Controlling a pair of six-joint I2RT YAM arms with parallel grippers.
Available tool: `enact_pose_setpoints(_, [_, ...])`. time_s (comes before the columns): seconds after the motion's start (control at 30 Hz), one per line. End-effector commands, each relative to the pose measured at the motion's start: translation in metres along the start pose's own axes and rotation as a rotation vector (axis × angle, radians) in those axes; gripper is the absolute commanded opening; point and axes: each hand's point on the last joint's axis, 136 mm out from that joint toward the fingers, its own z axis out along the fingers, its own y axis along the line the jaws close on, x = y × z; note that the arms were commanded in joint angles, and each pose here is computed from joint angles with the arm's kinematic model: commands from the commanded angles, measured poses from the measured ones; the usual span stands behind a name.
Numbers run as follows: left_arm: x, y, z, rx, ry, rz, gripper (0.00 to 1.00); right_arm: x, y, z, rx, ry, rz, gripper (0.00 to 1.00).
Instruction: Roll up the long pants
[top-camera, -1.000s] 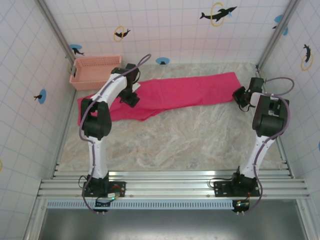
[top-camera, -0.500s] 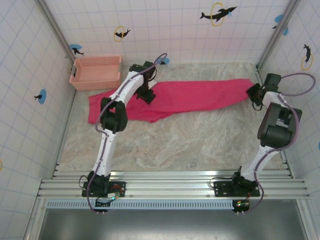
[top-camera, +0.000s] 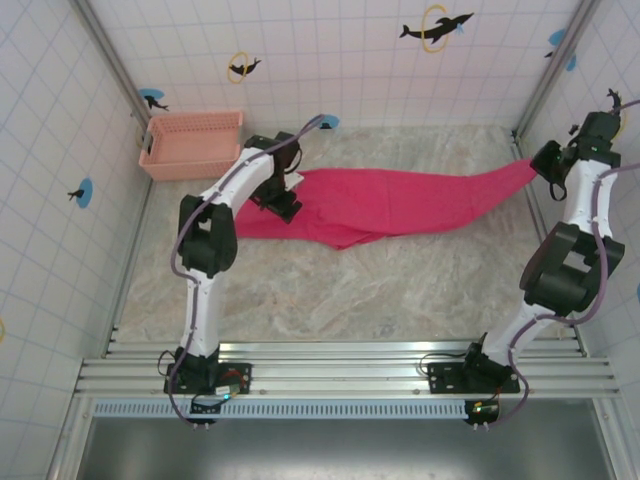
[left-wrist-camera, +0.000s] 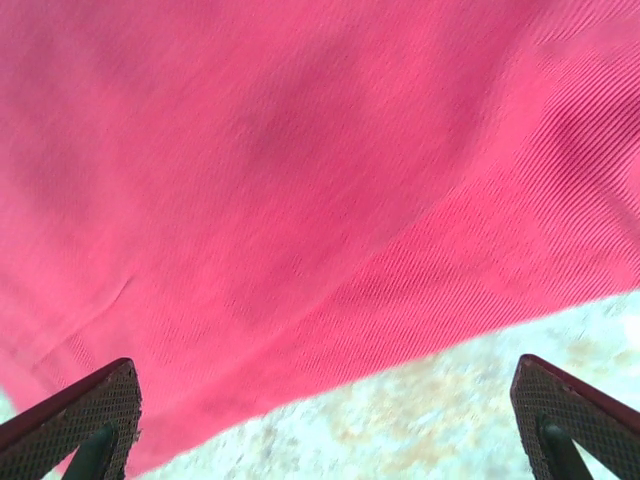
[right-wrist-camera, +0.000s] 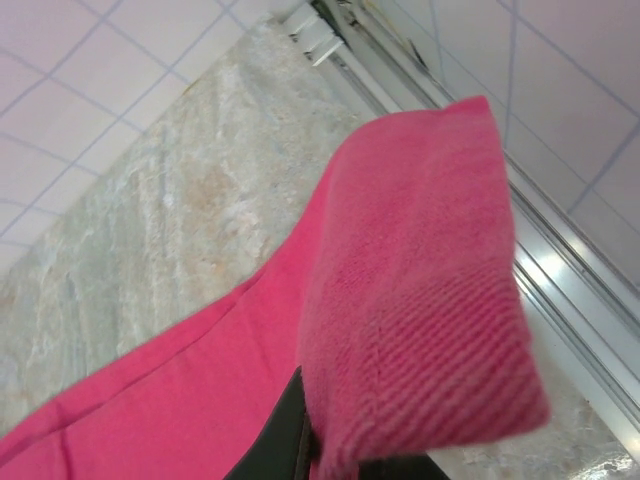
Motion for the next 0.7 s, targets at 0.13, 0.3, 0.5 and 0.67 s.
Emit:
enact_pose_setpoints(0.13, [0.069, 0.095, -0.004, -0.065, 0.053, -0.188, 0.97, -0.043, 0.113, -0.109, -0.259, -0.188, -0.238, 0.0])
enact_pose_setpoints(0.3, [0.095, 0.123, 0.01, -0.004, 0.058, -0.318, 0.97, -0.035, 0.19, -0.126, -0.404, -0.147, -0.38, 0.0])
enact_pose_setpoints(0.5, [0.102, 0.132, 0.03, 0.046, 0.092, -0.381, 0.97, 0.046, 0.296, -0.114, -0.532, -0.03, -0.569, 0.0])
enact_pose_setpoints(0.67, [0.105, 0.135, 0.039, 0.067, 0.092, -0.407, 0.97, 0.126, 0.369, -0.1, -0.589, 0.036, -0.681, 0.0])
